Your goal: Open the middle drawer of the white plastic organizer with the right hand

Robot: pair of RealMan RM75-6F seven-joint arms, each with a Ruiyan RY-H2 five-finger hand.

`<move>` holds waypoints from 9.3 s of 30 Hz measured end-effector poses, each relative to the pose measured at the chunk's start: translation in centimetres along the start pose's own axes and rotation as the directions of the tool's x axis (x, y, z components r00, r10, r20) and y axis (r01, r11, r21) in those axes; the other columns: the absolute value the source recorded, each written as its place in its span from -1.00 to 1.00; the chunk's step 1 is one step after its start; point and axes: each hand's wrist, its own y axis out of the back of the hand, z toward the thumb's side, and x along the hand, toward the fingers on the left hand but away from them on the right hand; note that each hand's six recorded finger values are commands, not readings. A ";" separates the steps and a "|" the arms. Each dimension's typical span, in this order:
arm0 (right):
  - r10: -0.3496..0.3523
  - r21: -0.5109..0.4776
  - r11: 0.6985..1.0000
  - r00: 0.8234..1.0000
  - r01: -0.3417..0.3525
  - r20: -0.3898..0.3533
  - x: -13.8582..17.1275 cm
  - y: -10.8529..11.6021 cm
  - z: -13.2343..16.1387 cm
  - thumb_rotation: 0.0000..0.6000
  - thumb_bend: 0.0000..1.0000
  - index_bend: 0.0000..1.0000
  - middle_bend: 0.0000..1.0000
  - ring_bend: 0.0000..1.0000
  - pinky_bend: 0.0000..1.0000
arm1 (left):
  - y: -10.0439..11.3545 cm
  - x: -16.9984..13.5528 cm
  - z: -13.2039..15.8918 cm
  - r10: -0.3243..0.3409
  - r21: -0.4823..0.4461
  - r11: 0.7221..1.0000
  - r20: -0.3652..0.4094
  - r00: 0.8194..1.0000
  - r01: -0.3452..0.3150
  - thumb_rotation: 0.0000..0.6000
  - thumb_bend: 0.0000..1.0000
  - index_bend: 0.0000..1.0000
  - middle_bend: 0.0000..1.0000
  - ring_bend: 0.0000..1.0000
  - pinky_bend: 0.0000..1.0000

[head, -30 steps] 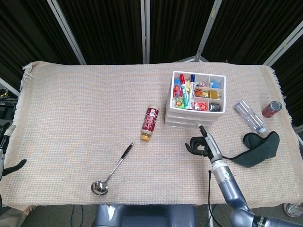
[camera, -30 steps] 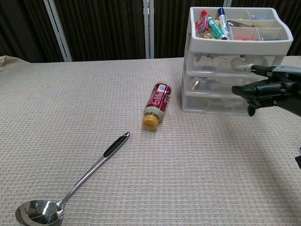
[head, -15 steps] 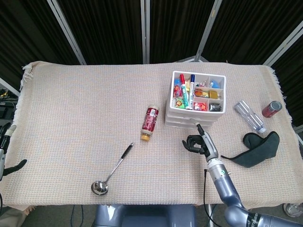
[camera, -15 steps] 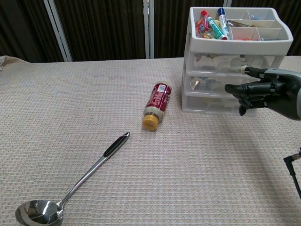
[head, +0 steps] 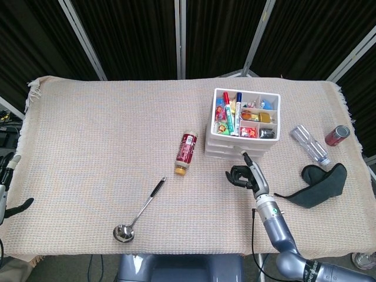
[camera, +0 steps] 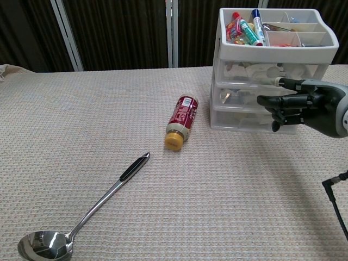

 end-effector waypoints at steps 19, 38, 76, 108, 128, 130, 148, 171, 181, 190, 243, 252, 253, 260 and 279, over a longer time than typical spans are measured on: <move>-0.015 -0.014 1.000 1.000 0.015 -0.001 -1.1 -0.3 0.1 1.00 -0.36 -0.70 0.49 0.53 0.26 | -0.1 0.2 0.0 -0.007 0.002 1.000 0.002 1.000 0.007 1.00 -0.87 -1.00 -1.00 -1.00 -1.00; 0.004 -0.084 0.996 1.000 -0.003 0.011 -2.1 -0.6 0.8 1.00 -0.34 -0.51 0.49 0.53 0.27 | -0.3 0.3 -0.1 -0.012 0.005 1.000 0.000 1.000 0.012 1.00 -0.87 -1.00 -1.00 -1.00 -1.00; 0.100 -0.089 0.991 0.995 -0.098 0.020 0.7 -2.3 0.0 1.00 -0.33 -0.45 0.49 0.53 0.26 | -0.3 0.3 0.1 -0.014 0.009 1.000 0.002 1.000 0.014 1.00 -0.87 -1.00 -1.00 -1.00 -1.00; 0.048 0.154 0.988 0.992 -0.030 -0.113 5.4 -3.3 -0.7 1.00 -0.39 -0.63 0.39 0.48 0.23 | -0.2 0.2 0.2 -0.006 0.014 1.000 0.008 1.000 0.006 1.00 -0.87 -1.00 -1.00 -1.00 -1.00; -0.086 0.610 0.766 0.974 0.200 -0.212 6.5 0.8 3.2 1.00 -0.41 -0.60 0.40 0.48 0.23 | 0.0 0.0 0.3 -0.003 0.021 1.000 0.008 1.000 0.003 1.00 -0.87 -1.00 -1.00 -1.00 -1.00; -0.101 0.634 0.743 0.973 0.213 -0.208 6.1 1.3 3.4 1.00 -0.41 -0.59 0.40 0.48 0.23 | 0.0 0.0 0.3 -0.003 0.021 1.000 0.007 1.000 0.003 1.00 -0.87 -1.00 -1.00 -1.00 -1.00; -0.148 0.727 0.654 0.978 0.209 -0.148 4.9 2.8 3.3 1.00 -0.37 -0.31 0.44 0.48 0.23 | 0.1 0.0 0.4 -0.003 0.028 1.000 0.007 1.000 0.003 1.00 -0.87 -1.00 -1.00 -1.00 -1.00; -0.078 0.743 0.648 0.985 0.168 -0.155 7.7 1.3 3.0 1.00 -0.36 -0.20 0.44 0.48 0.23 | 0.3 -0.2 0.4 0.004 0.030 1.000 0.008 1.000 -0.005 1.00 -0.87 -1.00 -1.00 -1.00 -1.00; -0.053 0.756 0.638 0.988 0.147 -0.147 8.9 0.8 2.4 1.00 -0.36 -0.20 0.44 0.48 0.23 | 0.3 -0.2 0.4 0.004 0.031 1.000 0.009 1.000 -0.004 1.00 -0.87 -1.00 -1.00 -1.00 -1.00; -0.045 0.759 0.633 0.986 0.151 -0.159 9.6 0.7 2.4 1.00 -0.36 -0.20 0.44 0.48 0.23 | 0.2 -0.2 0.5 0.001 0.035 0.999 0.010 1.000 -0.001 1.00 -0.87 -1.00 -1.00 -1.00 -1.00; -0.070 0.925 0.284 0.968 0.252 -0.242 8.2 3.4 10.8 1.00 -0.93 -0.06 1.00 1.00 0.27 | 0.3 -0.1 0.4 0.006 0.043 0.999 0.004 1.000 -0.007 1.00 -0.86 -1.00 -1.00 -1.00 -1.00; -0.044 0.955 0.215 0.978 0.206 -0.202 5.8 3.2 10.3 1.00 -0.93 -0.02 1.00 1.00 0.27 | 0.0 0.1 0.3 -0.002 0.051 0.999 -0.002 1.000 0.002 1.00 -0.86 -1.00 -1.00 -1.00 -1.00; -0.040 0.957 0.207 0.979 0.203 -0.199 5.6 3.1 10.3 1.00 -0.93 -0.02 1.00 1.00 0.27 | 0.0 0.1 0.3 -0.002 0.052 0.999 -0.003 1.000 0.002 1.00 -0.86 -1.00 -1.00 -1.00 -1.00; -0.031 0.968 0.158 0.981 0.195 -0.193 4.4 3.1 10.2 1.00 -0.93 -0.03 1.00 1.00 0.27 | 0.0 0.1 0.2 0.000 0.054 0.999 -0.007 1.000 0.000 1.00 -0.86 -1.00 -1.00 -1.00 -1.00; 0.063 0.986 0.128 0.991 0.108 -0.116 2.4 2.6 10.0 1.00 -1.00 -0.10 1.00 1.00 0.27 | -0.4 0.4 0.0 -0.012 0.061 0.998 -0.021 1.000 0.014 1.00 -0.86 -1.00 -1.00 -1.00 -1.00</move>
